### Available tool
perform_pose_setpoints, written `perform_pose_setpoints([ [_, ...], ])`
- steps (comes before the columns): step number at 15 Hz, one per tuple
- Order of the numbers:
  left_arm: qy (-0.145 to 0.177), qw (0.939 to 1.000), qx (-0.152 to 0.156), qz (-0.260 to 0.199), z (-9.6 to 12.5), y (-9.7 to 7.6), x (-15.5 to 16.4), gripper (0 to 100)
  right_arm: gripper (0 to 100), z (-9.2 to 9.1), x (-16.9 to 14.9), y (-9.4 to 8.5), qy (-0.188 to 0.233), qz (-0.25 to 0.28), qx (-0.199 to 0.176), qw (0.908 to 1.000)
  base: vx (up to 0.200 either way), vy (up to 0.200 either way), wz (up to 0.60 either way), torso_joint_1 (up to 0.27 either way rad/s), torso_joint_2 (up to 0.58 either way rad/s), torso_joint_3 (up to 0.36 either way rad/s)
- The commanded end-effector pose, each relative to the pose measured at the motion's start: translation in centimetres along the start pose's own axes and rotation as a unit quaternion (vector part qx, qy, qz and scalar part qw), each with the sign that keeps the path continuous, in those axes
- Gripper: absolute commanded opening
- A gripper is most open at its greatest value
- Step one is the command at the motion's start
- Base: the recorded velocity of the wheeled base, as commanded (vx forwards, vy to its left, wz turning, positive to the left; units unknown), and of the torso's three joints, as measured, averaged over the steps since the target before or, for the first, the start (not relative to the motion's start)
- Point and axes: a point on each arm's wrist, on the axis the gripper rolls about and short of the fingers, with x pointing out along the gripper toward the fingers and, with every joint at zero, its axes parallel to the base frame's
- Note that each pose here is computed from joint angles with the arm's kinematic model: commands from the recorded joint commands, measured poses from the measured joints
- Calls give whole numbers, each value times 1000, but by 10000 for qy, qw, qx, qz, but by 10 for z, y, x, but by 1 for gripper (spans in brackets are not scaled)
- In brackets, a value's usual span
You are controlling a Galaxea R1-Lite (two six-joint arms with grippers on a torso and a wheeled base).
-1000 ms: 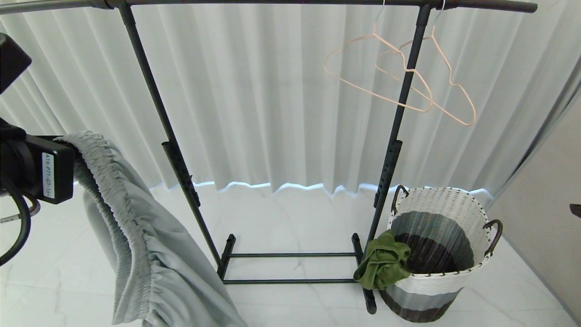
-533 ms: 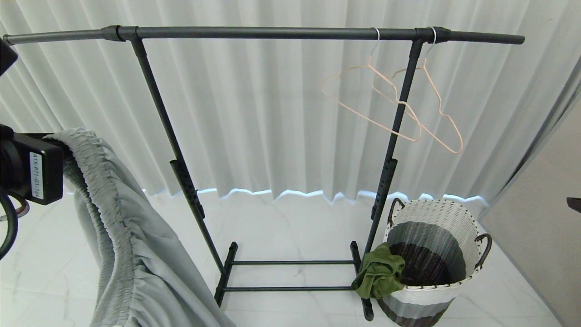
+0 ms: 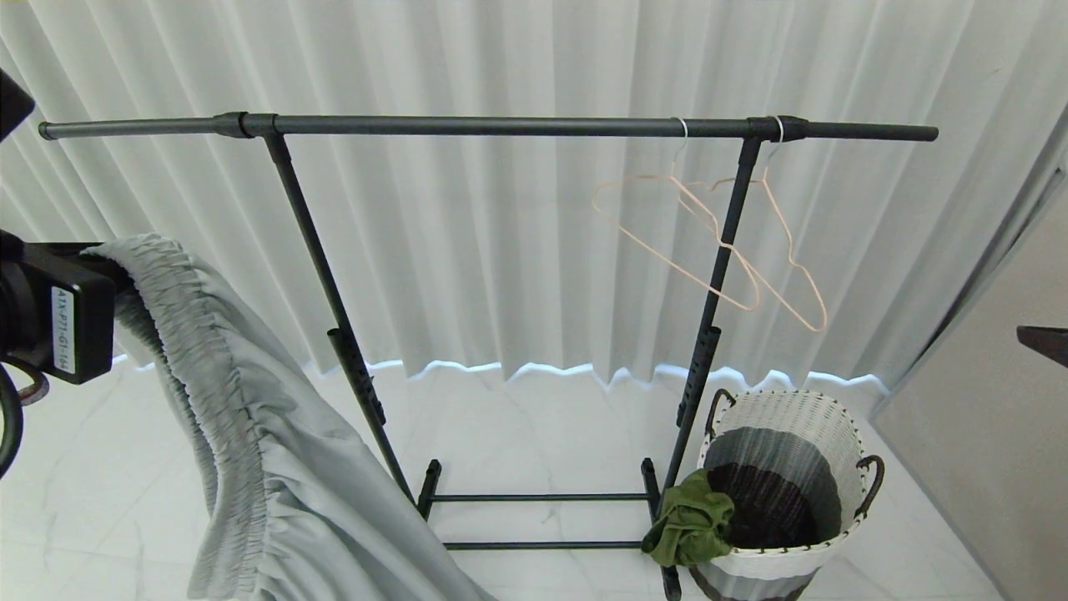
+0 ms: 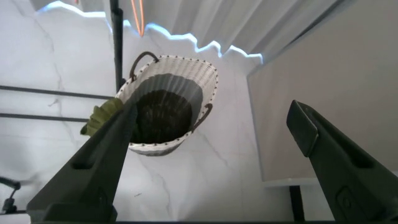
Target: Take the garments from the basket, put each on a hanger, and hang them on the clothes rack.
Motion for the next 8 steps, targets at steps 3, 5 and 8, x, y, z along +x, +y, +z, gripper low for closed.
perform_pose_setpoints([
  [3,-97,9999,-33,-112,2,-2,-3,0,100,-1,9,2,127,12,-39,9999,0,0,0,235,-510,-268],
  [5,-265,9993,-35,-268,5,-5,-5,0,100,-1,9,2,92,201,-49,9997,0,0,0,88,-176,-103],
  [8,-143,9994,-1,-319,0,-8,-1,0,100,-3,11,2,136,229,-56,9996,133,0,0,23,-41,-22],
])
